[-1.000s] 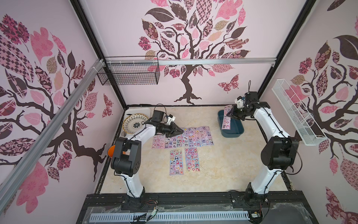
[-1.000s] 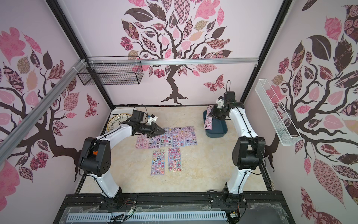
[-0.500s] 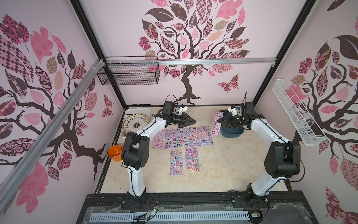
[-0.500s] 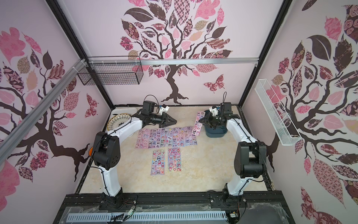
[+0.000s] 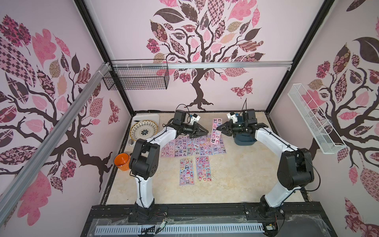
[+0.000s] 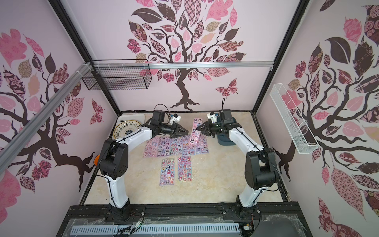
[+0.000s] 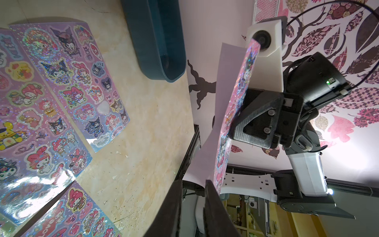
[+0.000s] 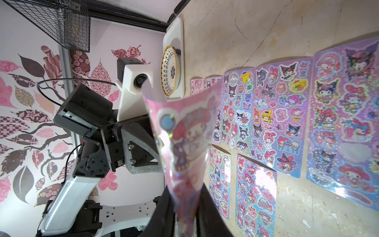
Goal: Take the stickers out of the storage box
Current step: Place the sticker at the center of the board.
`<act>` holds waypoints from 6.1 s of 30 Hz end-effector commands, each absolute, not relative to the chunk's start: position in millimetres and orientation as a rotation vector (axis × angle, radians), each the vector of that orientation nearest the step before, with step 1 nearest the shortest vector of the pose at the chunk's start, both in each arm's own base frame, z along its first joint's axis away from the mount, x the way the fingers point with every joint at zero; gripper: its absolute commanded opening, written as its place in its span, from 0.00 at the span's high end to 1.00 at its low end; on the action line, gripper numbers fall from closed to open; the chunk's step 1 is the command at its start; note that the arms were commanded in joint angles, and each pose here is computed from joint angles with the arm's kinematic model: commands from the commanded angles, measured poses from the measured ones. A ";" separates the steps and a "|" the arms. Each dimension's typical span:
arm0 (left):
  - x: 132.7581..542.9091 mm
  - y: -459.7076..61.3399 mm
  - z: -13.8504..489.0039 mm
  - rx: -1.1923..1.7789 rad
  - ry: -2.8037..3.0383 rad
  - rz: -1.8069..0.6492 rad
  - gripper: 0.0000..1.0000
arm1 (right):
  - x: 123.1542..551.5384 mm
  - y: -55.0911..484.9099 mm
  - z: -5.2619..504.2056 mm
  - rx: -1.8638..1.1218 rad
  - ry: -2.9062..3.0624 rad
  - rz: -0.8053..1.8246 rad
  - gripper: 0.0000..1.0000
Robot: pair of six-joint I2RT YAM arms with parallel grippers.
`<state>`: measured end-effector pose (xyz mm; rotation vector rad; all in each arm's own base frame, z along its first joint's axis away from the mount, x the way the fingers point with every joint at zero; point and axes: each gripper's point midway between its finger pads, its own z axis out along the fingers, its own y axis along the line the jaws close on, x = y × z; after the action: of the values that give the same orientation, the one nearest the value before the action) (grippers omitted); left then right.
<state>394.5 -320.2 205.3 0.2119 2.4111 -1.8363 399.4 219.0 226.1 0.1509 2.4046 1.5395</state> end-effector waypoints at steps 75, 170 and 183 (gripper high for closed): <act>416.7 -295.4 244.8 0.145 2.166 -2.009 1.00 | 426.4 292.8 224.4 0.222 2.150 1.974 0.19; 415.2 -287.1 215.2 0.139 2.314 -1.809 1.00 | 407.5 261.8 186.7 0.126 2.506 1.412 1.00; 422.3 -265.7 198.1 0.093 2.412 -1.606 0.66 | 346.3 242.5 165.7 0.034 2.670 1.452 1.00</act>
<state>420.9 -278.0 185.4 0.0663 2.4253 -1.6967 378.4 252.2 167.7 0.0926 2.5995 1.4566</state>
